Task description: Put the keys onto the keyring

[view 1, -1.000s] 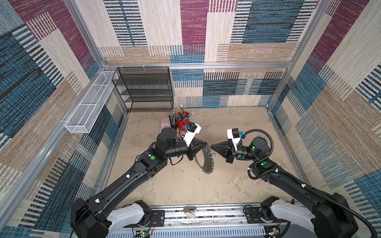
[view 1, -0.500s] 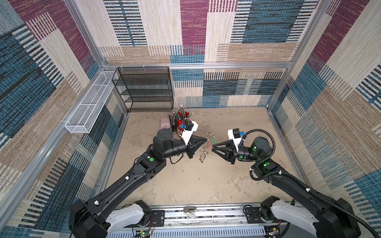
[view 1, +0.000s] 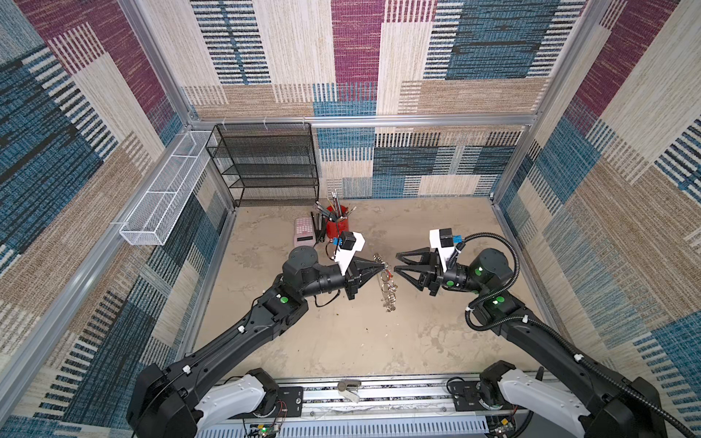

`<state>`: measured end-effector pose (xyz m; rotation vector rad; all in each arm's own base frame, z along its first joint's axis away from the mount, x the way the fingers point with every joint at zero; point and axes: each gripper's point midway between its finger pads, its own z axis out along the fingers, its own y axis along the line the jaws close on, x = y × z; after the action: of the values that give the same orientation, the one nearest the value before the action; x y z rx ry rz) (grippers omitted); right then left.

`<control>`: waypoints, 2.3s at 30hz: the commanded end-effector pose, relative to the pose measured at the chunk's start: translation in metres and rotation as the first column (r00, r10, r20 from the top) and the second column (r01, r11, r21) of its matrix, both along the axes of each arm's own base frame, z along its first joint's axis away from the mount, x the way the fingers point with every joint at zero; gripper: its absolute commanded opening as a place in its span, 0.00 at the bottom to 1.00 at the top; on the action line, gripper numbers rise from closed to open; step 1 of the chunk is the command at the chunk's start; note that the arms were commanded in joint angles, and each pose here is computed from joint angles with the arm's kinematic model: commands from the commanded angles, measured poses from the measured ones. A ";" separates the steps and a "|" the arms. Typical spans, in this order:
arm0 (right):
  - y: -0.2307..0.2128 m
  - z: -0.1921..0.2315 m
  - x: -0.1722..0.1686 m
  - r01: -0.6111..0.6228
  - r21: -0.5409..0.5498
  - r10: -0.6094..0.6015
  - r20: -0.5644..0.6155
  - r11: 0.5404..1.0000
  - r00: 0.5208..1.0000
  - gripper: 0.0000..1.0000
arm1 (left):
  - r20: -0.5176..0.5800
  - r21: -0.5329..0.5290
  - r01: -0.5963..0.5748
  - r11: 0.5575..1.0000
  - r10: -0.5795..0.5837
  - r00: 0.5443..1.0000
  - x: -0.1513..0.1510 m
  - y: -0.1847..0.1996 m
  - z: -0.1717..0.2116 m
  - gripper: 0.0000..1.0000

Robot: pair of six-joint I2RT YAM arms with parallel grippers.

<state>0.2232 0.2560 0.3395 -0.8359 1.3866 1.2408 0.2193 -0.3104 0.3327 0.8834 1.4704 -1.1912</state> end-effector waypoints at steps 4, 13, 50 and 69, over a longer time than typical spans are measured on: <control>0.008 0.005 -0.004 -0.082 0.005 0.082 0.008 0.997 0.997 0.45 | 0.092 -0.116 0.084 0.990 -0.073 0.993 -0.015 -0.001 0.023 0.00; 0.010 0.001 -0.013 -0.138 0.010 0.138 0.001 0.990 0.990 0.39 | 0.107 -0.151 0.090 0.984 -0.074 0.991 -0.013 -0.002 0.025 0.00; 0.009 -0.010 -0.007 -0.108 -0.002 0.108 0.002 0.994 0.994 0.00 | 0.029 -0.075 0.076 0.994 -0.074 0.997 -0.004 -0.006 0.001 0.00; 0.011 -0.013 0.004 -0.050 -0.047 0.050 0.006 0.998 0.999 0.00 | -0.074 0.116 0.014 0.993 -0.006 0.997 0.007 0.026 -0.008 0.31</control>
<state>0.2248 0.2662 0.3213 -0.9042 1.4246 1.2813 0.2338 -0.2901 0.3279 0.8545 1.5815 -1.2134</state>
